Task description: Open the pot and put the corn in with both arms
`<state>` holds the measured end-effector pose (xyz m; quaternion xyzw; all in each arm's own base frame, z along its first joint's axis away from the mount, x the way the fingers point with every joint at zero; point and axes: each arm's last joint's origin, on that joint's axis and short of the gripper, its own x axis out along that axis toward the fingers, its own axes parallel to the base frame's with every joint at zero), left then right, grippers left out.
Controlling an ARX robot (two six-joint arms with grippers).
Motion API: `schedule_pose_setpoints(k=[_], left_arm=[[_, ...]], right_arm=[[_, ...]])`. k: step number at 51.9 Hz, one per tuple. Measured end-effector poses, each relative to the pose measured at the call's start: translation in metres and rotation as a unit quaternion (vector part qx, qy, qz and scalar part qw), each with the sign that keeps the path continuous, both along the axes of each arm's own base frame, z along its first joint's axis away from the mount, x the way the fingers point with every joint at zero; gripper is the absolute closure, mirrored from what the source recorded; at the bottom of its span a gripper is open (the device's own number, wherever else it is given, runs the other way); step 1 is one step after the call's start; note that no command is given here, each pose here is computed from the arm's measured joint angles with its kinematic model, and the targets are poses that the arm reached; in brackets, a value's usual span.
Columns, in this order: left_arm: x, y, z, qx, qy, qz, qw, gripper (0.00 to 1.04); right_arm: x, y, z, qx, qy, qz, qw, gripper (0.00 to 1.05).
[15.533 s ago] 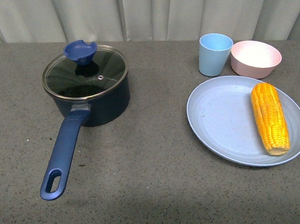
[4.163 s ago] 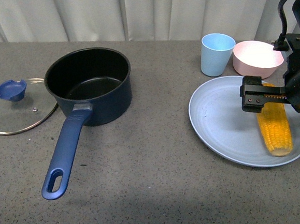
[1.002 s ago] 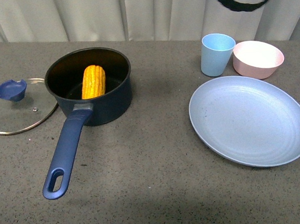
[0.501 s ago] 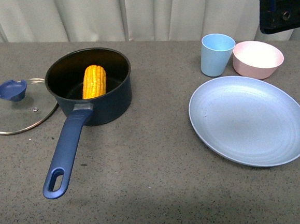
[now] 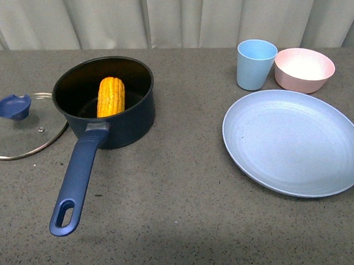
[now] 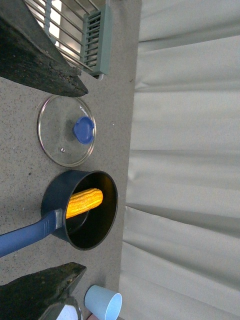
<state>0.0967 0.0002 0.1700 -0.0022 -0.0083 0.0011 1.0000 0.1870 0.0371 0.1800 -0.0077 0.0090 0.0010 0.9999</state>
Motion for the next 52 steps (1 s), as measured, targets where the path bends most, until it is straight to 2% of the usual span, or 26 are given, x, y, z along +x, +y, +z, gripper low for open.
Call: schedule_pose_setpoints(k=[4,5,24,27,32,52], left_arm=[[0.0,0.0,0.0,0.0,0.0,0.0,1.0,0.07],[0.0,0.0,0.0,0.0,0.0,0.0,1.0,0.07],[0.0,0.0,0.0,0.0,0.0,0.0,1.0,0.07],[0.0,0.0,0.0,0.0,0.0,0.0,1.0,0.07],[0.0,0.0,0.0,0.0,0.0,0.0,1.0,0.07],[0.0,0.0,0.0,0.0,0.0,0.0,1.0,0.07]], right_arm=[[-0.007,-0.006,-0.002,0.0,-0.001,0.002,1.0,1.04],[-0.009,-0.006,-0.002,0.0,-0.002,0.001,1.0,1.04],[-0.04,-0.026,-0.019,0.001,0.003,0.001,1.0,1.04],[-0.043,-0.03,-0.019,0.002,0.002,0.014,1.0,1.04],[-0.047,-0.036,-0.016,0.003,-0.004,-0.001,1.0,1.04],[-0.061,-0.037,-0.013,0.003,-0.01,-0.001,1.0,1.04]])
